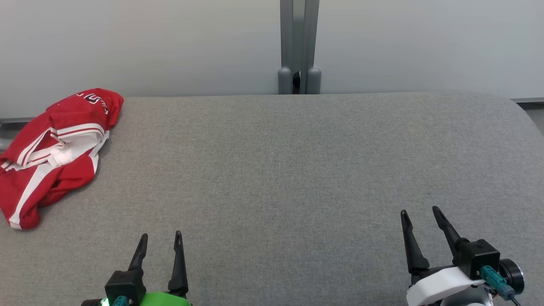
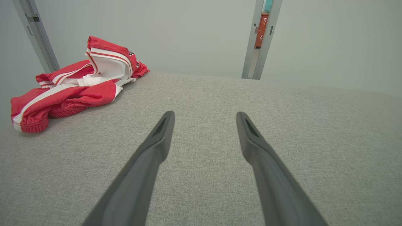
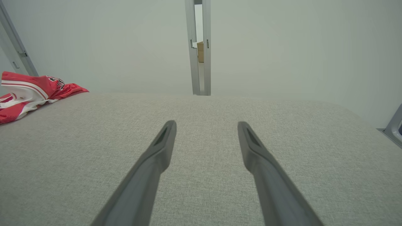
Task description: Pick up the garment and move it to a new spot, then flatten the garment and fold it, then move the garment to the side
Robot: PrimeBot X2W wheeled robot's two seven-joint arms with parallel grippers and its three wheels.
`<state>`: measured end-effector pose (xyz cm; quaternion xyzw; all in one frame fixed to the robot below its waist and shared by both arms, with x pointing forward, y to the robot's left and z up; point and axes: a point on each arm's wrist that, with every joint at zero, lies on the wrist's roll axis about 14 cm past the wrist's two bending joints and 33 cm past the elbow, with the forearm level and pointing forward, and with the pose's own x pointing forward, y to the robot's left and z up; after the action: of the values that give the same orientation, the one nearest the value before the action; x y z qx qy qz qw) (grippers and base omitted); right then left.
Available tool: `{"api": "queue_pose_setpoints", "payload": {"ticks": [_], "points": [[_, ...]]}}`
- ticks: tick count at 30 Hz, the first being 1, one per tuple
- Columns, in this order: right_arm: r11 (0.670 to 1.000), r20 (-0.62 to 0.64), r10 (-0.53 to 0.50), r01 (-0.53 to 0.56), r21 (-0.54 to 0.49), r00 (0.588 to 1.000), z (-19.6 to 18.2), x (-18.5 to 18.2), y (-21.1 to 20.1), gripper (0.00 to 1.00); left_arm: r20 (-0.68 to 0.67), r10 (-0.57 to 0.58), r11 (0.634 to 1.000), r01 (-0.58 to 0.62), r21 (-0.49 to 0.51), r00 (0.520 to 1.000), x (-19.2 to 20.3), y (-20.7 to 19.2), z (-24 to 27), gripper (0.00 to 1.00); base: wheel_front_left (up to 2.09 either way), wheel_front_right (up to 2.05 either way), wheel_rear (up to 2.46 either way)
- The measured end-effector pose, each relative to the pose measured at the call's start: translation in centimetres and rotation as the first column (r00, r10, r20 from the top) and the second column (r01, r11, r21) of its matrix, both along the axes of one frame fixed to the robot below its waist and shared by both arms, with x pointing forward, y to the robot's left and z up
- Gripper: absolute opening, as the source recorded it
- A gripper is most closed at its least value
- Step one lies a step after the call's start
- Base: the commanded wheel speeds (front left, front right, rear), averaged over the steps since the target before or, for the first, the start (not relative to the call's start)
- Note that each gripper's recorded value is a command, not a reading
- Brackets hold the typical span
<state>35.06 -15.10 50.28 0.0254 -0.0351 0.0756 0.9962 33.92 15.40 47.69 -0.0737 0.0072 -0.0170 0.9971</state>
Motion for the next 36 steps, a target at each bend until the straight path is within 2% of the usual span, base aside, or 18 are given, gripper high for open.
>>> {"api": "queue_pose_setpoints", "payload": {"ticks": [24, 32, 36], "points": [[1.000, -0.014, 0.003, -0.003, -0.005, 1.000, -0.4, 0.1, 0.1, 1.00, -0.024, 0.008, 1.000, -0.008, 0.003, 1.000, -0.3, 0.2, -0.8, 1.00, 0.00, 0.00, 0.00], [0.998, -0.013, 0.066, -0.066, -0.004, 0.998, -0.4, 1.0, 2.1, 1.00, -0.006, 0.075, 0.997, -0.075, 0.013, 0.997, -1.0, 2.4, -0.3, 1.00, 0.00, 0.00, 0.00], [0.991, -0.009, 0.132, -0.132, 0.000, 0.991, -0.2, 1.8, 4.3, 1.00, 0.004, 0.154, 0.988, -0.154, 0.013, 0.988, -2.1, 4.9, 0.0, 1.00, 0.00, 0.00, 0.00]]}}
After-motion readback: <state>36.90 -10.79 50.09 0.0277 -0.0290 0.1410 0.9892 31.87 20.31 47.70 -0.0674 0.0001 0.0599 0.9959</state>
